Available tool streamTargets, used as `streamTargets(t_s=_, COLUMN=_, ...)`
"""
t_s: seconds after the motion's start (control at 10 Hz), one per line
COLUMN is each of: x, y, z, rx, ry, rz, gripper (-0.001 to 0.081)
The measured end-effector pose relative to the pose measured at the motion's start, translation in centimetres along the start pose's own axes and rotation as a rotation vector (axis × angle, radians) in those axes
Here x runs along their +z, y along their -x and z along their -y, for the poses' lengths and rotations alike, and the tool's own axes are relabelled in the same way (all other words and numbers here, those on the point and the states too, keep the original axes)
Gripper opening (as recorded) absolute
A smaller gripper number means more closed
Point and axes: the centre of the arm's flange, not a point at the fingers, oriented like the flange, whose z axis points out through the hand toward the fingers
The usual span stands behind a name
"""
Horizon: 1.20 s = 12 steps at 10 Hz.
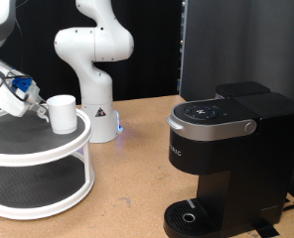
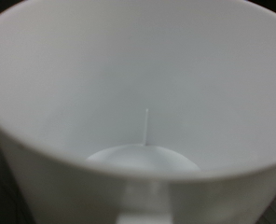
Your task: Make a cup of coffee with the keurig machine
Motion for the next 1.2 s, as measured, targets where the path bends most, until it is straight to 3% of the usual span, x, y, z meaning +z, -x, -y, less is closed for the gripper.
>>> streamTargets(t_s=0.1, x=0.0, y=0.0, z=0.0, rx=0.0, ry=0.002, rz=0.0, gripper=0.0233)
streamTargets(t_s=0.2, x=-0.1, y=0.0, z=-0.1, rx=0.003, ry=0.011, rz=0.002, gripper=0.0233)
streamTargets(t_s=0.3, x=-0.1, y=0.0, z=-0.2, rx=0.006, ry=0.024, rz=-0.003, gripper=0.0074)
streamTargets(t_s=0.6, x=-0.1, y=-0.5, z=-0.1, rx=0.018, ry=0.023, rz=-0.055, gripper=0.0074)
streamTargets(t_s=0.8, x=-0.5, y=-1.7, z=0.9, rx=0.051, ry=-0.023, rz=-0.088, gripper=0.0074)
streamTargets(t_s=1.2, x=-1.9, y=-4.8, z=3.6, rx=0.095, ry=-0.05, rz=-0.088, gripper=0.0074)
